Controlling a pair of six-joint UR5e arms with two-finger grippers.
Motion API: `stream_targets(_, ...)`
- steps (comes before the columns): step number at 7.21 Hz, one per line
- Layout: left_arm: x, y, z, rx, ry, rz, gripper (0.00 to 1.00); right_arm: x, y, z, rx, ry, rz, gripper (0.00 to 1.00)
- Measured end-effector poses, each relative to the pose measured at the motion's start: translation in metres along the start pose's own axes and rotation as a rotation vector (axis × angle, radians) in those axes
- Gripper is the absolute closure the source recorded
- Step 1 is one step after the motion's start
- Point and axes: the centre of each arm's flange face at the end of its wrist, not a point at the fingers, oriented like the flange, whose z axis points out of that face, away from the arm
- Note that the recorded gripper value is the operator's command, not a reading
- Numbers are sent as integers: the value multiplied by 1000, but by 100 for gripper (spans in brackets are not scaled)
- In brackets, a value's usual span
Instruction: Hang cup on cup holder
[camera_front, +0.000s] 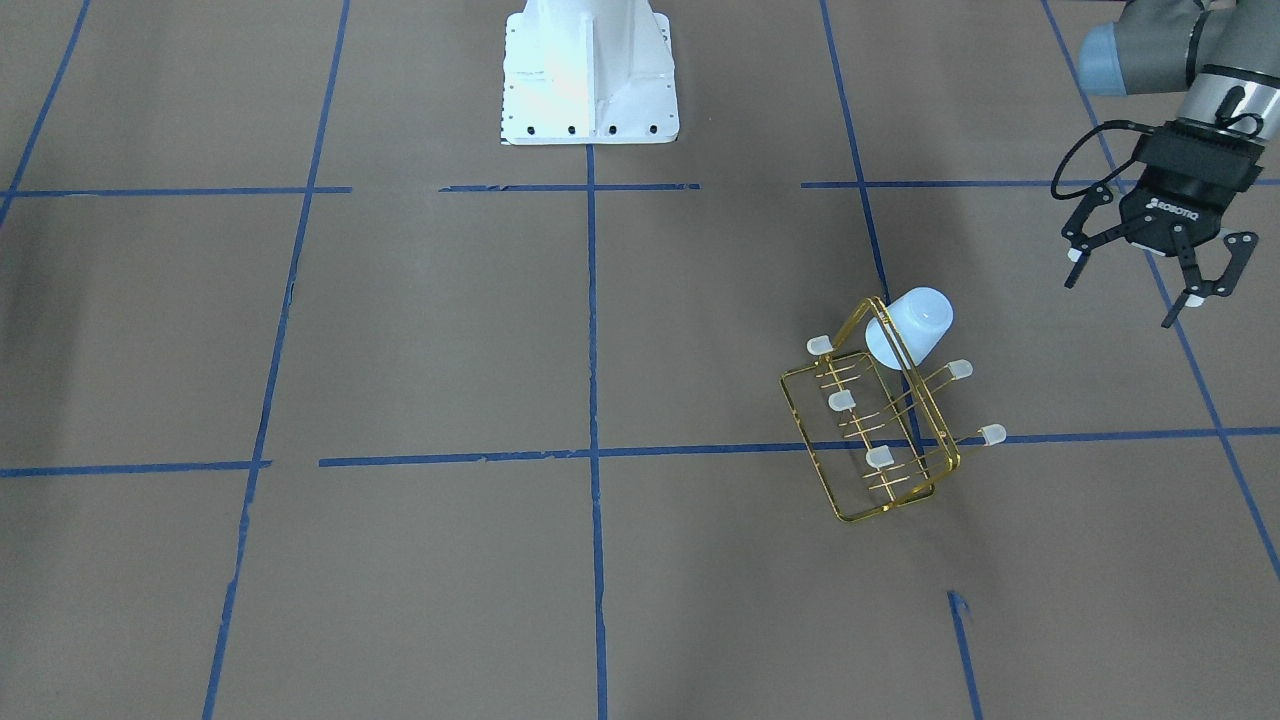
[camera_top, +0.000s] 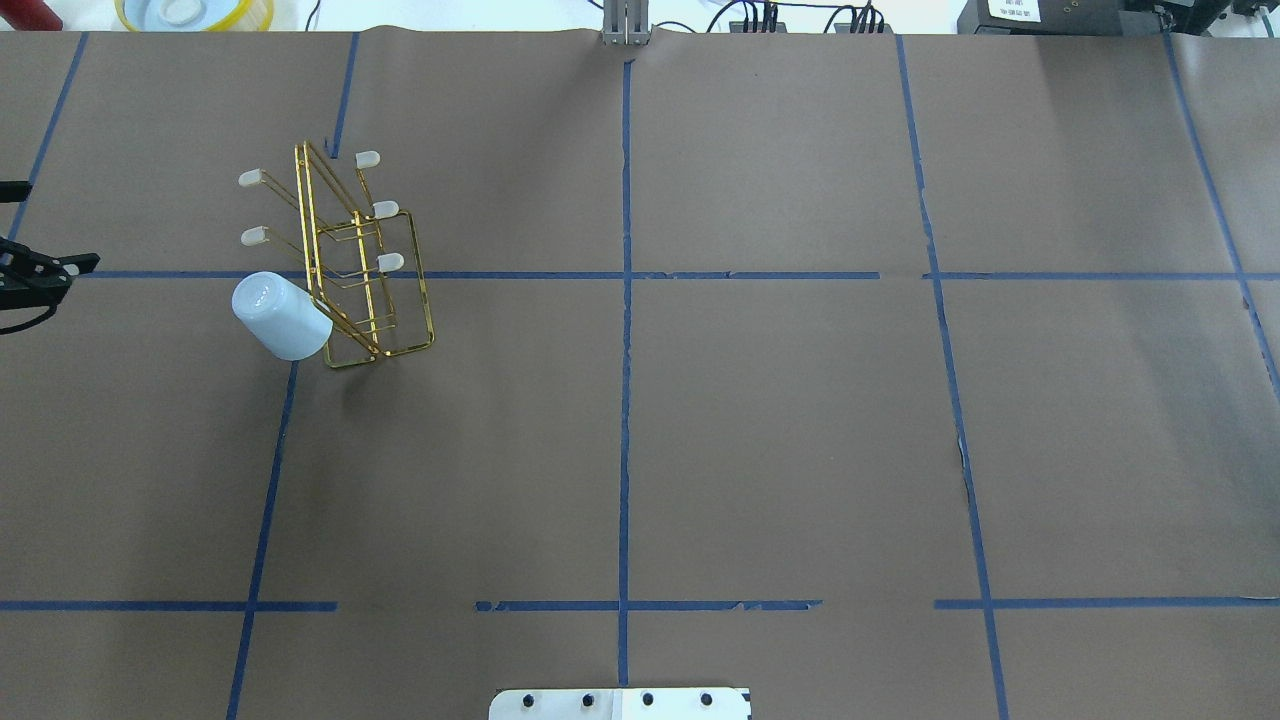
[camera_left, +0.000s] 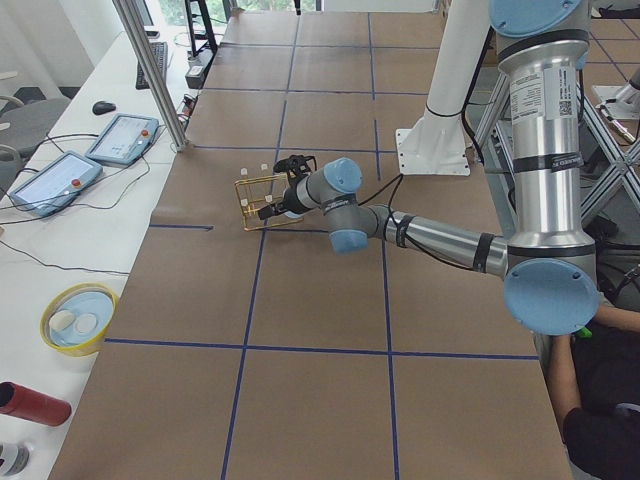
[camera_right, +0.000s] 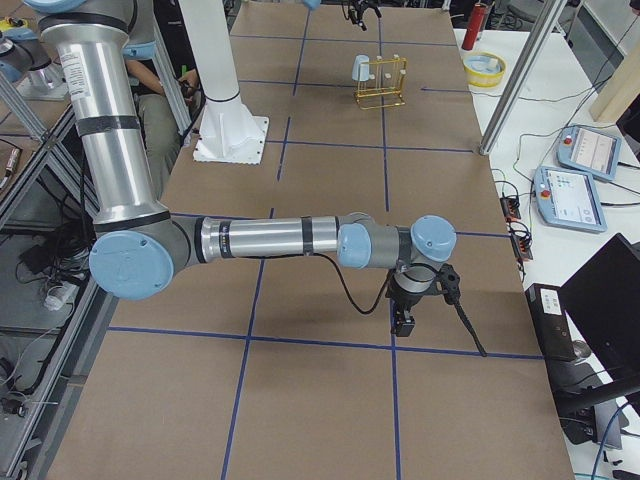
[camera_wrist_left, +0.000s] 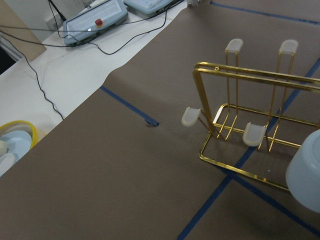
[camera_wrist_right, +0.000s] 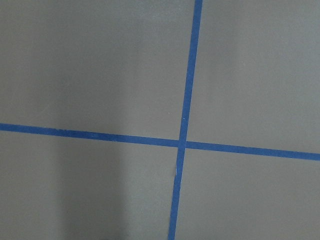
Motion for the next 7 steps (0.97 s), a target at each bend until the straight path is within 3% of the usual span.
stream_targets(3, -71, 33, -2, -220, -86, -184, 0, 0, 0, 0, 0, 0, 0, 0)
stream_targets(7, -150, 54, -33, -428, 10, -550, 0, 0, 0, 0, 0, 0, 0, 0)
